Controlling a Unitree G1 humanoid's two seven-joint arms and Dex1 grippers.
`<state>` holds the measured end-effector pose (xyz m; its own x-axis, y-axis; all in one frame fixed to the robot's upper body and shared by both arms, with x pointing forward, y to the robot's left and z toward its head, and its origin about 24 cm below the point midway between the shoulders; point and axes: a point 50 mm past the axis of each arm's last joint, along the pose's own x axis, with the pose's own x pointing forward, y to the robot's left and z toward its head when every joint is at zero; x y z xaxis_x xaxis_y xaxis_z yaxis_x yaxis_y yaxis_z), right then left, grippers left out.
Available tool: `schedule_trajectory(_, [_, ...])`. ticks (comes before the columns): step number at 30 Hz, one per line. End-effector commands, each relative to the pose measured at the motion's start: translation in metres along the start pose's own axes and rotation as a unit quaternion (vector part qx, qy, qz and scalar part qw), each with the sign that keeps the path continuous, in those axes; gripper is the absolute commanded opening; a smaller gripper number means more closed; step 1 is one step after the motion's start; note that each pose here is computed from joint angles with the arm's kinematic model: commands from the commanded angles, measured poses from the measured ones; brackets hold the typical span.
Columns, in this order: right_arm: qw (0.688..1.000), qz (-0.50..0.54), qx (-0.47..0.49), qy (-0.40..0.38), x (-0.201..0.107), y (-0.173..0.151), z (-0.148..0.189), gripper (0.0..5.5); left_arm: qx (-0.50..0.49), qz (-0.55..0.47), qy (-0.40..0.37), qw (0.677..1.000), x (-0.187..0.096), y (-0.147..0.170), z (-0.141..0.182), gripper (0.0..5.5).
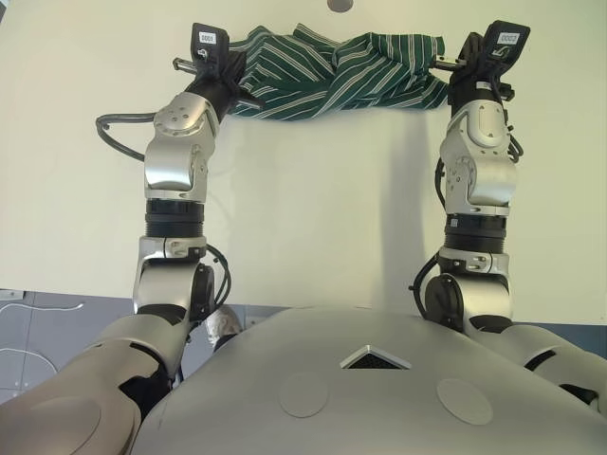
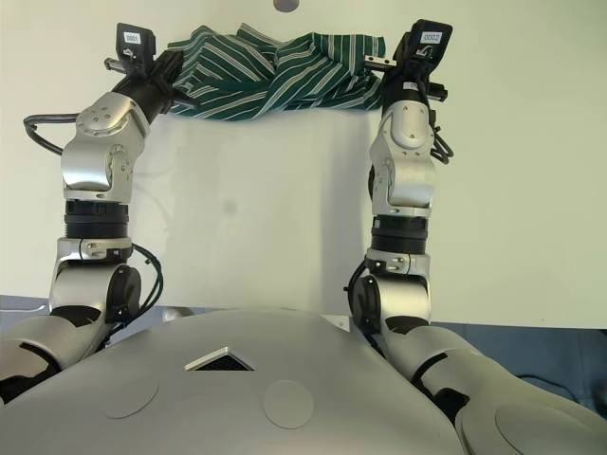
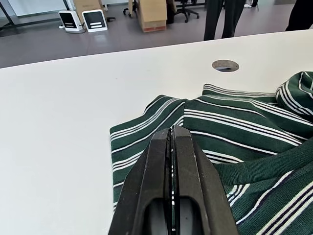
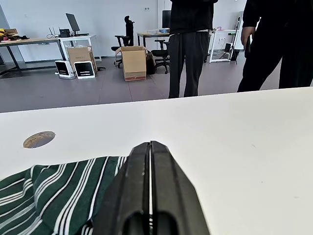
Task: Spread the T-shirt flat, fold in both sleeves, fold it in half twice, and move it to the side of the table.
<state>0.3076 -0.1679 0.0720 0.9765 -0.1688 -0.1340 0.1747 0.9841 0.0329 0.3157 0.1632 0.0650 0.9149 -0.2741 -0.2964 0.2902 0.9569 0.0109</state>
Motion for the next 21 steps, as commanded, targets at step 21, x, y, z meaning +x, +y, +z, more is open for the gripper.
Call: schedule_trajectory(21, [1.0, 0.013, 0.004, 0.011, 0.003, 0.01, -0.003, 0.0, 0.079, -0.171, 0.083, 0.979, 0.0, -0.01, -0.022, 0.09])
